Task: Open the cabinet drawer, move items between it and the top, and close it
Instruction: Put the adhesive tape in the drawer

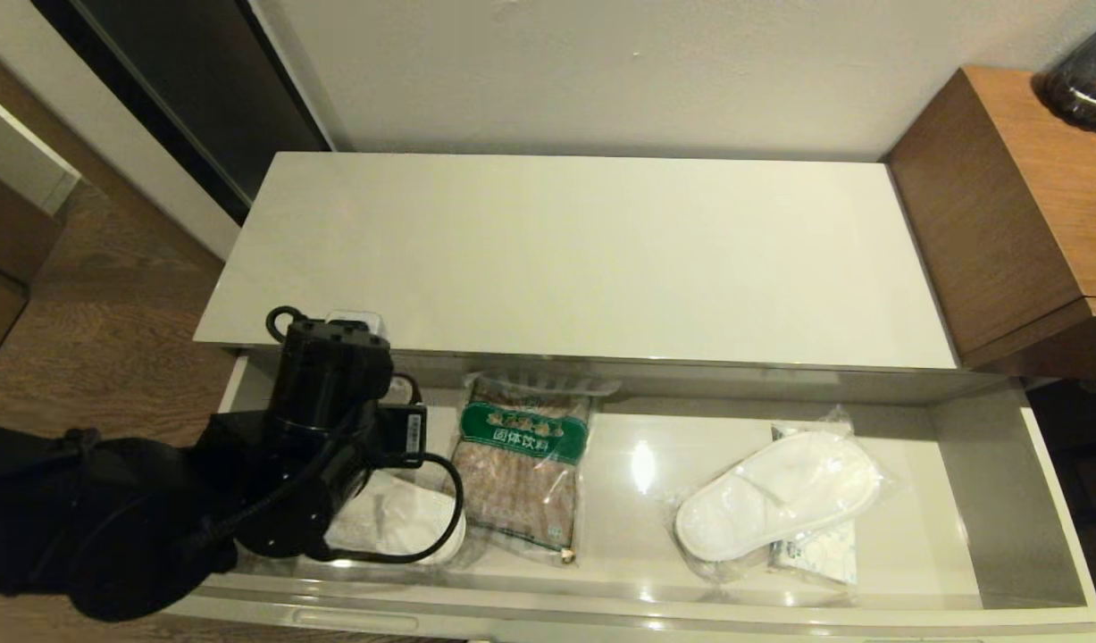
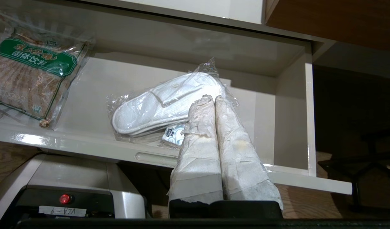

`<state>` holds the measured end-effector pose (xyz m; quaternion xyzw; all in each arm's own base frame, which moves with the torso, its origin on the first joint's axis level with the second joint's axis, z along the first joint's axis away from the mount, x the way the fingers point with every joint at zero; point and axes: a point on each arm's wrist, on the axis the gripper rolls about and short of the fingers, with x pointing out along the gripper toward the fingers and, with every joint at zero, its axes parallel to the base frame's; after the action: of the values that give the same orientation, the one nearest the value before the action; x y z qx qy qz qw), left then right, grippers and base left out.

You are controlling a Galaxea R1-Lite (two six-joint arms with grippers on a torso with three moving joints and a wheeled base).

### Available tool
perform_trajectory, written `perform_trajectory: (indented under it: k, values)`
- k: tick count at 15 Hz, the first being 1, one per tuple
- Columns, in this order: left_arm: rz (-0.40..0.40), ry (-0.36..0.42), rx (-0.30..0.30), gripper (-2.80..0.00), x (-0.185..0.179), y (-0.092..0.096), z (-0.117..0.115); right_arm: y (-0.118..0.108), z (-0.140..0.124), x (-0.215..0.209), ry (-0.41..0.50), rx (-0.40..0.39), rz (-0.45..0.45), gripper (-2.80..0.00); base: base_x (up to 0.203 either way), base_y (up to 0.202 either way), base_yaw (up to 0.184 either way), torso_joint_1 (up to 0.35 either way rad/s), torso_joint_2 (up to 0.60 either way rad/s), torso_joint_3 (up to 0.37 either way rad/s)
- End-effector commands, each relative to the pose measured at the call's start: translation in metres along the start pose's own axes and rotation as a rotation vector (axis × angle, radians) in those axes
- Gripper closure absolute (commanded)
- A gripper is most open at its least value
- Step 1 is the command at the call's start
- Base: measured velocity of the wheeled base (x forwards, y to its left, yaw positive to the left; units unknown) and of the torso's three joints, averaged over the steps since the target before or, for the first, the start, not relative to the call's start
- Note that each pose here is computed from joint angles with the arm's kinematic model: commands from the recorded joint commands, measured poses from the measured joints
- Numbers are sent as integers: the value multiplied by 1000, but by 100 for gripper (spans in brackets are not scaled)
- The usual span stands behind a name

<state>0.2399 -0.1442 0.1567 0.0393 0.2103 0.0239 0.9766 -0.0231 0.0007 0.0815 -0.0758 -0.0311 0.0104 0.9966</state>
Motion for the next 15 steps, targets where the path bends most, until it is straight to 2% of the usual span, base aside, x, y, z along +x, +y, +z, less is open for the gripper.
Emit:
perform_trajectory:
  k: [1,4,8,12,13,15]
  values:
    - [-16,54,-49,0,1,6,-15,0,0,0,1,-1,1,0,0,0,0,0,0,0]
    - [-20,127,-83,0,11,5,-34,0,0,0,1,-1,1,0,0,0,0,0,0,0]
    - [32,239,-77,0,43,-9,-69,0,0,0,1,-3,1,0,0,0,0,0,0,0]
    - [51,220,-82,0,68,-17,-84,0,0,0,1,-1,1,0,0,0,0,0,0,0]
    - [73,222,-54,0,87,-21,-97,0,0,0,1,-1,1,0,0,0,0,0,0,0]
    - [107,164,-45,0,116,-20,-95,0,0,0,1,-1,1,0,0,0,0,0,0,0]
